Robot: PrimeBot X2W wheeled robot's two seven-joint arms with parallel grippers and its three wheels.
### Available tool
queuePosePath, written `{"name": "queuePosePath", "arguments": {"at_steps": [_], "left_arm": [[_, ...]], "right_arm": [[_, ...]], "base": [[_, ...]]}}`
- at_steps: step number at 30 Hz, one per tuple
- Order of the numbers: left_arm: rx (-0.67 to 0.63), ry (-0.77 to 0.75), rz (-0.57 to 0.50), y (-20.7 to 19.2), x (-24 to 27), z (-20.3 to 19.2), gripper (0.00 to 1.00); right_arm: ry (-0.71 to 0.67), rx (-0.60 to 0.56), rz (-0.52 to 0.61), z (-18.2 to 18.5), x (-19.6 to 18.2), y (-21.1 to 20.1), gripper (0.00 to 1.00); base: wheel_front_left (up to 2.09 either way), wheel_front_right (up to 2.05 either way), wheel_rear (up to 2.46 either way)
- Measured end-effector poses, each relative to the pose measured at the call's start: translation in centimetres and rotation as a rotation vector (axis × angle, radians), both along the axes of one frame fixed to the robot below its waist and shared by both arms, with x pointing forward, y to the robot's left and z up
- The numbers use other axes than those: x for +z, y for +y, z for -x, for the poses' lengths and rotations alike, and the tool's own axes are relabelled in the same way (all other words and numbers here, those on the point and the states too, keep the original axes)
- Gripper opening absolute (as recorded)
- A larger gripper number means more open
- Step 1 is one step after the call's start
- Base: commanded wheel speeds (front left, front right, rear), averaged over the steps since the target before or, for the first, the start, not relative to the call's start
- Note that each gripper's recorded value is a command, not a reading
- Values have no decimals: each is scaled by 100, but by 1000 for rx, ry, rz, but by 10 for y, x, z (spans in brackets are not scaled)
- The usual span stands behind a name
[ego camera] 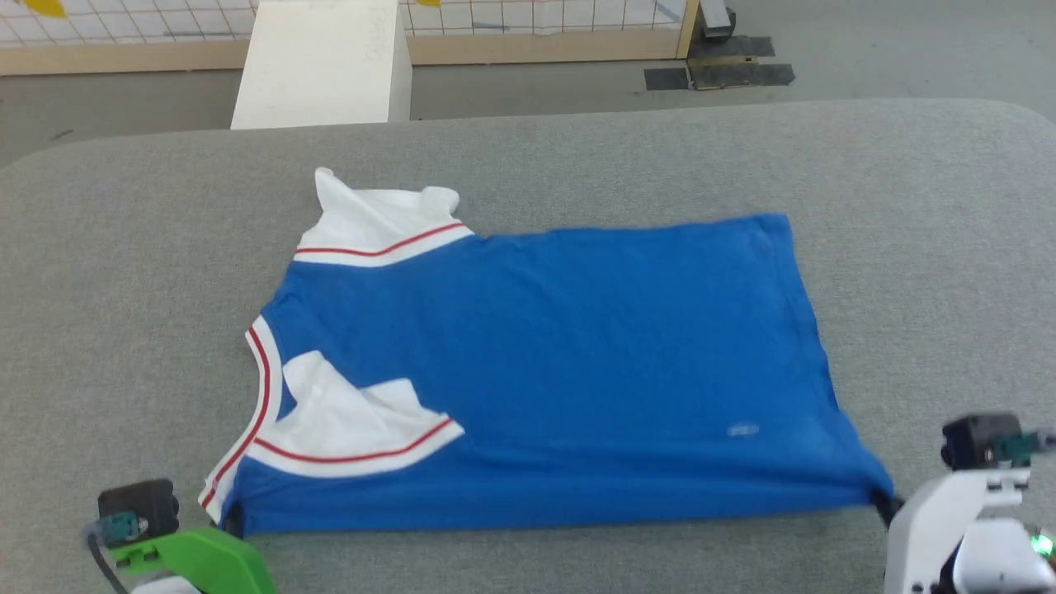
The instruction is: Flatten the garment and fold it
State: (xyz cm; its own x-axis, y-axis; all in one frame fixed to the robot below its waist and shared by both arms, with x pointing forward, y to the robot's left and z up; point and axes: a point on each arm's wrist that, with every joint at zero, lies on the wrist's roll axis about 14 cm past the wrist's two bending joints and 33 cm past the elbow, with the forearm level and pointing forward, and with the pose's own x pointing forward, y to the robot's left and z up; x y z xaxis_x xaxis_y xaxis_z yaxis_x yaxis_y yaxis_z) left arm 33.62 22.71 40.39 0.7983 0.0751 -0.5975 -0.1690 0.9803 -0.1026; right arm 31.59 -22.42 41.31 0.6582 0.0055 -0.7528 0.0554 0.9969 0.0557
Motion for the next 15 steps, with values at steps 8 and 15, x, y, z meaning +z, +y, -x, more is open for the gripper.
{"name": "queuePosePath", "arguments": {"at_steps": [8,15], "left_arm": [[16,98,18,-6,-23,22,0],[50,68,51,-10,-24,20,100]], "right_arm": [[119,-47,-62,28,-43,6,0],[24,-92,-119,24,-45,7,100]], "base": [[0,0,0],[0,0,0]]}}
